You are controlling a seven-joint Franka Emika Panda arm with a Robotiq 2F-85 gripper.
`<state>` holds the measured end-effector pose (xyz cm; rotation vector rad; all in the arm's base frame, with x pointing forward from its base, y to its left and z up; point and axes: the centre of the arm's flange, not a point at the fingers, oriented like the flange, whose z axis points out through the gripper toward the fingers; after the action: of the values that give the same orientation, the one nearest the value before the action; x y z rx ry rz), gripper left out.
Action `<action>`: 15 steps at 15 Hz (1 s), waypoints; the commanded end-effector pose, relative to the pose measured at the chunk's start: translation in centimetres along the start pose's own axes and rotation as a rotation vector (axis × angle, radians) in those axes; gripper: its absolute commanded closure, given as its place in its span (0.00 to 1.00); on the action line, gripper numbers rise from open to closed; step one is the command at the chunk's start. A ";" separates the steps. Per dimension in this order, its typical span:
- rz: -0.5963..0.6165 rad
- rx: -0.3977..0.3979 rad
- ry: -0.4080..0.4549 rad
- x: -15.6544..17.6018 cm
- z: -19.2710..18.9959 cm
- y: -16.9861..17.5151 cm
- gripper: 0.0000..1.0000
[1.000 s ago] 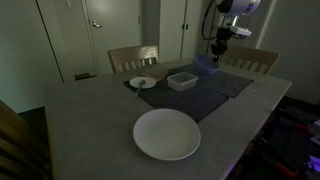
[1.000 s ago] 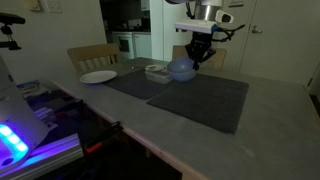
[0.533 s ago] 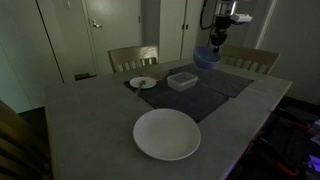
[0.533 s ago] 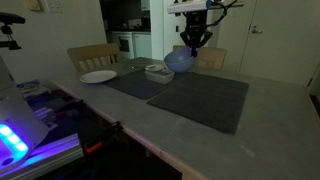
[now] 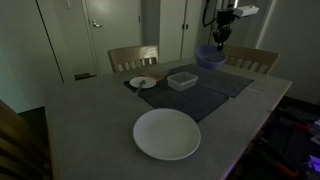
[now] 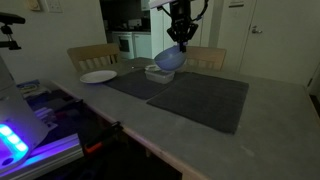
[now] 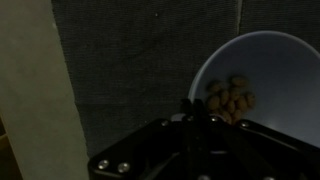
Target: Pour the contents in the blue bowl into the clear bowl
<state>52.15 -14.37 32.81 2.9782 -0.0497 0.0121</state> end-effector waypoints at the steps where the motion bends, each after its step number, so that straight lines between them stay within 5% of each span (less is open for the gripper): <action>1: 0.000 -0.060 -0.011 -2.9 -1.2 -3.1 0.99; 8: -0.026 -0.157 0.002 -4.0 -2.4 -9.8 0.99; 15: -0.048 -0.228 0.063 -1.5 -2.3 -14.2 0.99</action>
<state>49.67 -0.65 33.12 2.7801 0.0206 0.0733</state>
